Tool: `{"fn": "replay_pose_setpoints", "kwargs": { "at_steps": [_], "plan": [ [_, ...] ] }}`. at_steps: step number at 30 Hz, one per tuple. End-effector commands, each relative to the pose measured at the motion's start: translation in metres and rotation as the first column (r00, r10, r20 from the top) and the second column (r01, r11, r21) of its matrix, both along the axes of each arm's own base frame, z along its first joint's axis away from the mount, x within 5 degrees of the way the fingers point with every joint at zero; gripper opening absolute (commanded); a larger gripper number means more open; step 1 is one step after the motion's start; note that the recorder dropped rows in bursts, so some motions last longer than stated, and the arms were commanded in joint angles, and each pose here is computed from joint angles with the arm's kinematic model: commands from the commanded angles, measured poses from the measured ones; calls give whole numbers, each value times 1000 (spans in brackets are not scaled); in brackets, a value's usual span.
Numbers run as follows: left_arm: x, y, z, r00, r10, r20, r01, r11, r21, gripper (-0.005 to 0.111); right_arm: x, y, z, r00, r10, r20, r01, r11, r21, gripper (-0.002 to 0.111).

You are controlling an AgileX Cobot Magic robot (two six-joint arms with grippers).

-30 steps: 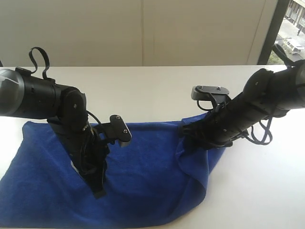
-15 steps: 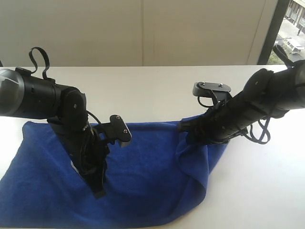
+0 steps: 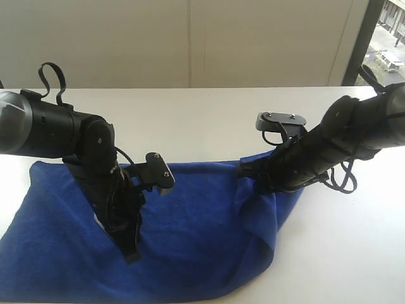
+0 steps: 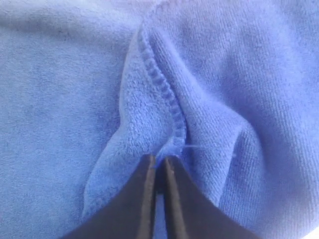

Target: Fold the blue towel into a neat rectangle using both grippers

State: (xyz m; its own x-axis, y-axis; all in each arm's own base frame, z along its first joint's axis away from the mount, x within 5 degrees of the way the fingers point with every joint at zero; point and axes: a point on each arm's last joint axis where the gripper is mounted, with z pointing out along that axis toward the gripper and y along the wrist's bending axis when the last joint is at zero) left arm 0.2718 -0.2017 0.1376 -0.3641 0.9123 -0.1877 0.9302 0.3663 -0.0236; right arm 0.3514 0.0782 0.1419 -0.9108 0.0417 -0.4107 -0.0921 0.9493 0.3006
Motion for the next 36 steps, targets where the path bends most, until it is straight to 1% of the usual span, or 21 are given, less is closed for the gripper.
{"fn": "replay_pose_setpoints", "kwargs": {
  "at_steps": [1, 4, 9, 11, 15, 18, 20, 23, 26, 29, 36],
  "plan": [
    [-6, 2, -33, 997, 6, -72, -2, 999, 47, 0, -2, -4, 10, 999, 9, 36, -8, 1000, -20, 3],
    [-6, 2, -33, 997, 6, -72, -2, 999, 47, 0, -5, -6, 18, 998, 46, 52, -43, 998, -47, 2],
    [-6, 2, -33, 997, 5, -75, -2, 999, 49, 0, -13, -20, 35, 999, 37, 22, -35, 995, -96, 0],
    [-6, 2, -33, 997, 5, -75, -2, 999, 49, 0, -23, -32, 40, 998, 46, -37, -52, 984, -171, 0],
    [-6, 2, -33, 997, 5, -75, -2, 999, 49, 0, -47, -53, 49, 994, -24, -111, -12, 947, -320, 0],
    [-6, 2, -33, 997, 5, -75, -2, 999, 49, 0, -67, -62, 57, 990, -78, -119, 27, 923, -383, 0],
    [-6, 2, -33, 997, 5, -75, -2, 999, 49, 0, -81, -66, 59, 987, -90, -135, 27, 911, -412, 0],
    [-6, 2, -33, 997, 5, -75, -2, 999, 49, 0, -100, -74, 55, 976, -135, -168, 39, 878, -477, 0],
    [-6, 2, -33, 997, 5, -75, -2, 999, 49, 0, -116, -84, 47, 957, -204, -205, 58, 830, -554, 0],
    [-6, 2, -32, 997, 11, -77, -8, 999, 44, 0, -124, -90, 41, 942, -259, -212, 81, 792, -605, 0],
    [-6, 1, -32, 997, 16, -80, -13, 999, 40, 0, -138, -97, 34, 911, -310, -271, 55, 744, -665, 0]
  ]
}}
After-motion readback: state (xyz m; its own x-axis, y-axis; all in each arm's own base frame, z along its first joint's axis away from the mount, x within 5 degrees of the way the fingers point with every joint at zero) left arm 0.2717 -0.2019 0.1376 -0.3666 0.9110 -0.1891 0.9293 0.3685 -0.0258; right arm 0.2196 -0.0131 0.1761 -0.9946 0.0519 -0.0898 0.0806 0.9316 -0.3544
